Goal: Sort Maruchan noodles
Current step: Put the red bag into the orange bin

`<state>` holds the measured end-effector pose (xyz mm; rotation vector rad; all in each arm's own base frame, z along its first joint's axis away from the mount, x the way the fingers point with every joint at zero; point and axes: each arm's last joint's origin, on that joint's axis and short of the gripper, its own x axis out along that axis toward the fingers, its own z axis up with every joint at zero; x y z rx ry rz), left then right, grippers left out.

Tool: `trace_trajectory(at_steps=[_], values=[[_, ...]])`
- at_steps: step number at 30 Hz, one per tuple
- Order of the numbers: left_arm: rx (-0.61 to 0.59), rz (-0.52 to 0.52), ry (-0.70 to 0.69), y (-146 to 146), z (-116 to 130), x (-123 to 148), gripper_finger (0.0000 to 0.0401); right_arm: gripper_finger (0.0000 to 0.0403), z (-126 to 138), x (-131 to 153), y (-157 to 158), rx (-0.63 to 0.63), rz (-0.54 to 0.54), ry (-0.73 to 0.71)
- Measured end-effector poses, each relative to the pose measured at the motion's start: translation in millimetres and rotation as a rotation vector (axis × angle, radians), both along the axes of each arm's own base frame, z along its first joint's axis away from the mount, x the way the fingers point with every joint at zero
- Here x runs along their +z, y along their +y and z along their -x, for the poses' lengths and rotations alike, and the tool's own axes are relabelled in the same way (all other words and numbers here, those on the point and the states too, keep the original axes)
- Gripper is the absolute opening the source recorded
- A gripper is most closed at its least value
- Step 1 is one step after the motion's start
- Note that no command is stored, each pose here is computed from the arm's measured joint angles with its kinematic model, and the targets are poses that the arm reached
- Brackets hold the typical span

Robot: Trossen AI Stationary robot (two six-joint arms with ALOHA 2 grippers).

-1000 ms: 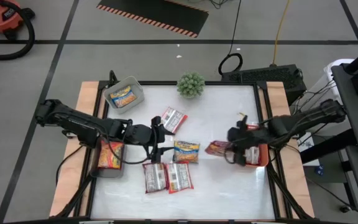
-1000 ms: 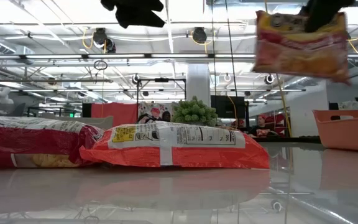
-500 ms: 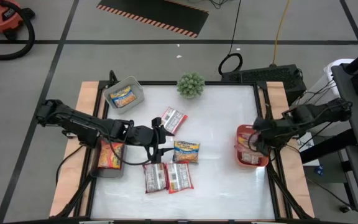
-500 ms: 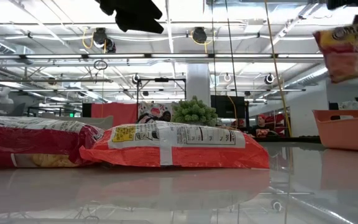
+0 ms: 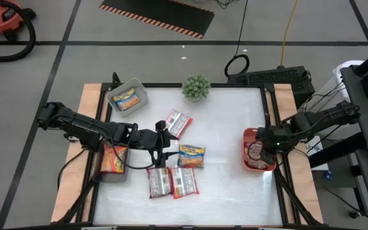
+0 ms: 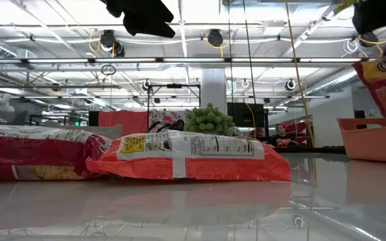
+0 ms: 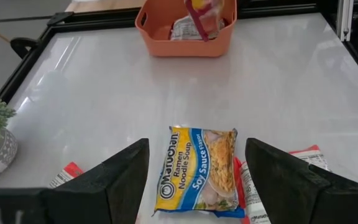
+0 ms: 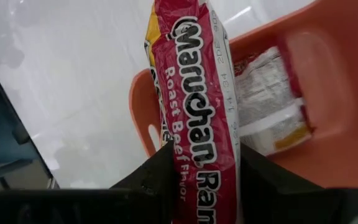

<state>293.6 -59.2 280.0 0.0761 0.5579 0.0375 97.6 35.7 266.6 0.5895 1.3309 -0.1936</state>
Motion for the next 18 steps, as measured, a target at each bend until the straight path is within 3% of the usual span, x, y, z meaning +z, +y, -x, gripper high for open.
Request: trace_trajectory(at_steps=[10, 18], values=[[0.000, 0.000, 0.000, 0.0, 0.0, 0.0, 0.0271, 0.0114, 1.0, -31.1, 0.5, 0.000, -0.001, 0.083], [0.000, 0.000, 0.000, 0.0, 0.0, 0.0, 0.0271, 0.0114, 1.6, -34.7, -1.2, 0.003, 0.053, 0.082]])
